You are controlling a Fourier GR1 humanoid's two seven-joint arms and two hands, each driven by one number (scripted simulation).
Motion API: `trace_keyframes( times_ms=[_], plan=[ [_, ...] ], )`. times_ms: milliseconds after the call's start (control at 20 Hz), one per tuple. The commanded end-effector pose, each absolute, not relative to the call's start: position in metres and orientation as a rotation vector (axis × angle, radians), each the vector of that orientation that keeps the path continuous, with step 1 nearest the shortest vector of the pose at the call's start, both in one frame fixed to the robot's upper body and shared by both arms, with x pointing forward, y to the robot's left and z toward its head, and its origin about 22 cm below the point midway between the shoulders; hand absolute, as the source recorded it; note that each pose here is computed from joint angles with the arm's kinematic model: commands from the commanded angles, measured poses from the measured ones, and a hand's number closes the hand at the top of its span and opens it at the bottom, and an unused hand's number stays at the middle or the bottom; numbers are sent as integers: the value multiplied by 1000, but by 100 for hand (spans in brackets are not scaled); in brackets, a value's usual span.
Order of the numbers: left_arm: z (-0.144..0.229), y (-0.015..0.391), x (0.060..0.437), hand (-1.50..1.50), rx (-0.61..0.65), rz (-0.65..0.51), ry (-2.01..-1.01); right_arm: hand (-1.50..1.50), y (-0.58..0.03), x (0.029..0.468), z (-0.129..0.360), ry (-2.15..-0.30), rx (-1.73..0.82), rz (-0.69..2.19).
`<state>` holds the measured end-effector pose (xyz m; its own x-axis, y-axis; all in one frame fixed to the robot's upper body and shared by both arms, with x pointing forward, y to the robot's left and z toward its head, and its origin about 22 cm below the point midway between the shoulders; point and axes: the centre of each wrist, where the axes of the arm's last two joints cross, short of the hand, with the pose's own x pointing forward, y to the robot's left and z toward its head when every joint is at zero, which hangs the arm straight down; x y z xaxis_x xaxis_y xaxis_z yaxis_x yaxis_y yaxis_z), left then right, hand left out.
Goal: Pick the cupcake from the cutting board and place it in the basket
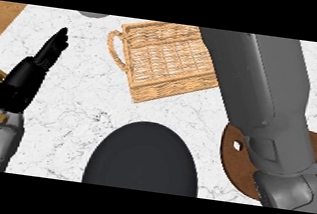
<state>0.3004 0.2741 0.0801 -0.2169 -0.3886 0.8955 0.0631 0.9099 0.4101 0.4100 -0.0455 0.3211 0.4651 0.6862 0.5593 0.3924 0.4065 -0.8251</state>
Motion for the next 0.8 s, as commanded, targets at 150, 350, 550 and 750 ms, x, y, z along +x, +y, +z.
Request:
trace_keyframes(
  times_ms=[150, 350, 550, 750],
  plan=[
    [83, 270, 302, 0, 261, -409, -1750, 150, -31, 432, 300, -755, -1282, 294],
    [86, 289, 303, 0, 260, -413, -1738, 150, -17, 433, 309, -684, -1293, 423],
    [82, 284, 307, 0, 264, -395, -1735, -150, -20, 437, 311, -762, -1148, 347],
    [75, 294, 295, 0, 289, -406, -1731, -150, -22, 441, 304, -819, -1089, 322]
  ],
)
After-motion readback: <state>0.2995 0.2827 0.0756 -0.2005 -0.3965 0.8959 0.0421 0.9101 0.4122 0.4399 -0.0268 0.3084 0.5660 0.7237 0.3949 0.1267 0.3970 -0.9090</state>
